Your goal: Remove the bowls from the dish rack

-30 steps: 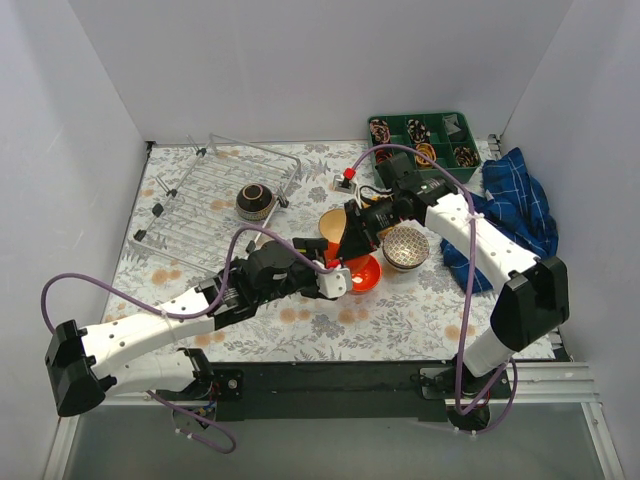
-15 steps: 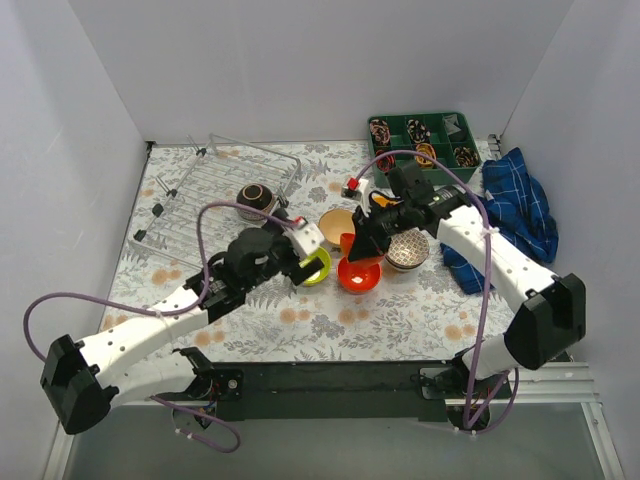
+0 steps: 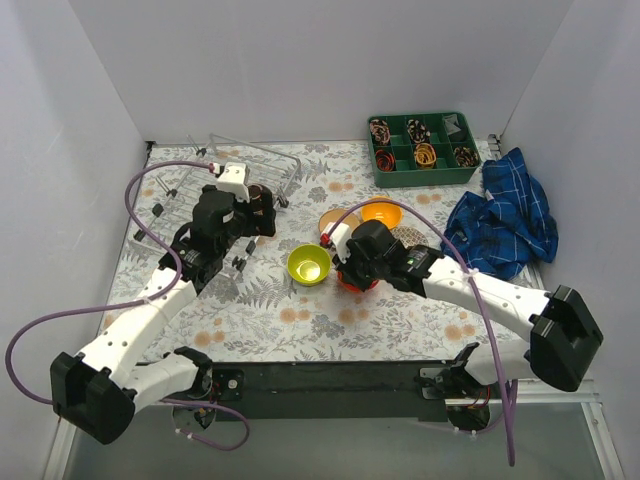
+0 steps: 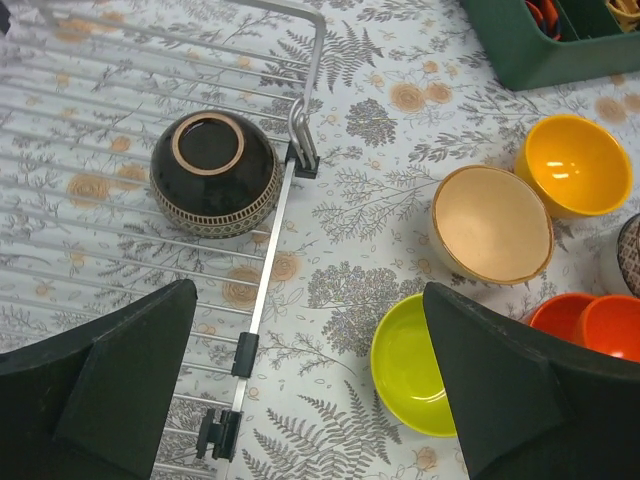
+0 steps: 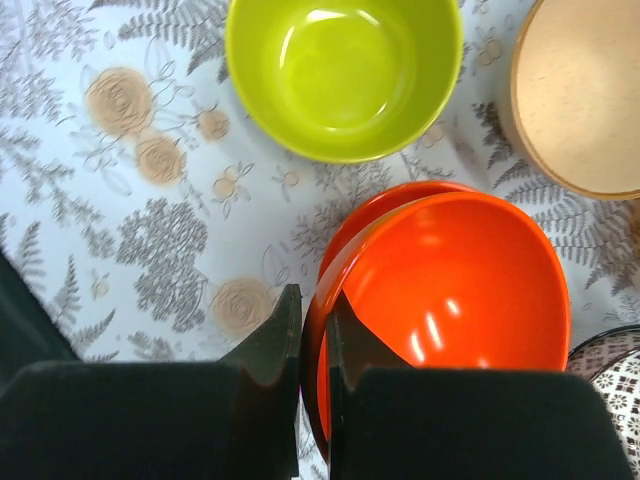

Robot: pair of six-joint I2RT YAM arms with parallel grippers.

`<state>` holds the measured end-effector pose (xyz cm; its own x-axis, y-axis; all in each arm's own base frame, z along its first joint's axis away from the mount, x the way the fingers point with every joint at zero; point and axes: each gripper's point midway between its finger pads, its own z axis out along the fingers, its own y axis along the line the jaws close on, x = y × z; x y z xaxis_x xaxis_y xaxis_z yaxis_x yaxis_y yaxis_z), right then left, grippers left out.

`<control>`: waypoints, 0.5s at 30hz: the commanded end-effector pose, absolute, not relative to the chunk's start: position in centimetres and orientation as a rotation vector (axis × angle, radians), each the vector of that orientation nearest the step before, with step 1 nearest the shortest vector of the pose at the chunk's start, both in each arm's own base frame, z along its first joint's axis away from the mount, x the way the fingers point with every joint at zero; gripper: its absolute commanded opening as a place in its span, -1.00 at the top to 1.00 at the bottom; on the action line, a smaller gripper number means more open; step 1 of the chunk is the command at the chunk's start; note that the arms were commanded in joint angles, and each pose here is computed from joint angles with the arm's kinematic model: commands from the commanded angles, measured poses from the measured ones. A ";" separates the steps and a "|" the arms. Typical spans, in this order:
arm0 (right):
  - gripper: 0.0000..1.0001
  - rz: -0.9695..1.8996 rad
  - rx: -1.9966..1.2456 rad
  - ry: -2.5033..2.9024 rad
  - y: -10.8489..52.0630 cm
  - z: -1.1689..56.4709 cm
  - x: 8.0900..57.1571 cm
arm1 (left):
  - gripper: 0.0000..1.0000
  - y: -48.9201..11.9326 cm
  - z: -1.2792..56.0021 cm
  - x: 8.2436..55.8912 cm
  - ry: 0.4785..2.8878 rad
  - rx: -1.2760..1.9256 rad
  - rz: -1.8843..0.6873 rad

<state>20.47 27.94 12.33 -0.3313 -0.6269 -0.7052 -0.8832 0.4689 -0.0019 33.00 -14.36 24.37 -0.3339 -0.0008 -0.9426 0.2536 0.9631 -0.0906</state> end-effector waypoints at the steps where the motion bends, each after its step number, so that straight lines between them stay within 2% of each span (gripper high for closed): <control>1: 0.96 0.340 -1.081 1.975 29.2 13.1 23.9 | -0.96 -12.9 23.9 33.2 1.978 -0.022 -0.262; 9: 0.74 0.249 -1.033 2.014 28.9 10.7 24.0 | -0.96 -12.5 23.3 33.4 2.006 -0.035 -0.228; 10: 0.66 0.257 -1.013 2.014 28.9 10.8 24.0 | -0.96 -12.5 23.3 33.4 2.007 -0.038 -0.229; 11: 0.44 0.258 -1.011 2.020 28.7 10.4 23.8 | -0.96 -12.5 23.4 33.5 2.005 -0.046 -0.231; 15: -0.03 0.303 -1.001 2.011 29.0 11.1 23.2 | -0.96 -12.7 23.2 34.0 2.019 -0.050 -0.222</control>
<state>22.53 27.97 8.67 -0.3481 -0.6194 -0.7037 -0.7732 0.6141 -0.1580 33.20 -12.84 21.46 -0.4711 -0.1037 -0.8760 0.0901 0.9822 -0.1648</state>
